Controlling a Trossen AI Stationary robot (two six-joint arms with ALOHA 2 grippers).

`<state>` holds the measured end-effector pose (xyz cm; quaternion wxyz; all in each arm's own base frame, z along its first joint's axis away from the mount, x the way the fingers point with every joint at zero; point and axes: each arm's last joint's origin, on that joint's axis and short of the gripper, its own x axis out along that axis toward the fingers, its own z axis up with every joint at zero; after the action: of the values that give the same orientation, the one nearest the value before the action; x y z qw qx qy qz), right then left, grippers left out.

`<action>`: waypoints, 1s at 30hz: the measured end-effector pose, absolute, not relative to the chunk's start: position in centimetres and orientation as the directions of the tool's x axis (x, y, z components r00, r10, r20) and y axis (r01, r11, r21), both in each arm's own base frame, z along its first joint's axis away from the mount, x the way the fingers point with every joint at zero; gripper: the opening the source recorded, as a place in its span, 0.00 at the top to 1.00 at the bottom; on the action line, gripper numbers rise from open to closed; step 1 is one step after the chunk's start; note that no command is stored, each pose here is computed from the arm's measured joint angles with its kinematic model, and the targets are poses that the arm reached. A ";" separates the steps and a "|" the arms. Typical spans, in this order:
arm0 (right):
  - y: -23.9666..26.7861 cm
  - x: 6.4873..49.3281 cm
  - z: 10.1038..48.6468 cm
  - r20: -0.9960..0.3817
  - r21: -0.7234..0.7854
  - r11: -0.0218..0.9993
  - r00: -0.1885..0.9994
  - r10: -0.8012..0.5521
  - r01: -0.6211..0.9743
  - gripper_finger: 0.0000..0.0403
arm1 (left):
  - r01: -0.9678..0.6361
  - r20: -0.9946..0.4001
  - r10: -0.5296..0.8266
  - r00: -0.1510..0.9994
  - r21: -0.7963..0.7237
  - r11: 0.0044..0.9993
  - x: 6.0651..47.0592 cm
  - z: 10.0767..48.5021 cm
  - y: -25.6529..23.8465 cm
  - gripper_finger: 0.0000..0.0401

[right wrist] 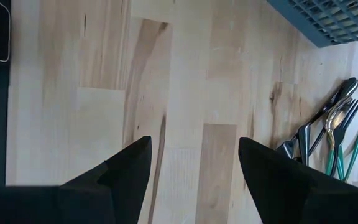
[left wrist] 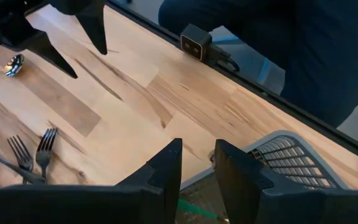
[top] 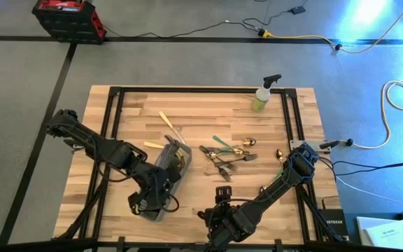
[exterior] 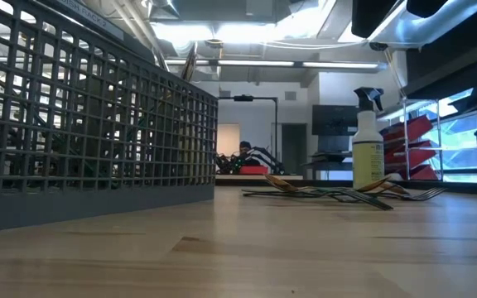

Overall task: Sort silverware
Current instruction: Put the fork into the silverware tray

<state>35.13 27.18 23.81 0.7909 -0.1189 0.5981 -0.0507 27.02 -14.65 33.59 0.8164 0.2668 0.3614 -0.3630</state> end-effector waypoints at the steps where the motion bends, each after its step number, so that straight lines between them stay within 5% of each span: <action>1: 27.2 35.1 23.8 -0.934 -0.249 0.967 0.279 -0.223 -0.062 0.44 | 0.785 -0.783 -0.401 0.476 0.173 0.594 27.0 33.6 -14.7 0.80; 30: 27.1 35.2 23.9 -0.924 -0.268 0.962 0.296 -0.241 -0.053 0.44 | 0.741 -0.780 -0.448 0.436 0.030 0.671 27.0 32.5 -14.8 0.80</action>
<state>35.17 27.12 23.88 0.7953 -0.1245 0.5904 -0.0589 26.99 -14.85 32.50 0.8264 0.1878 0.3903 -0.3597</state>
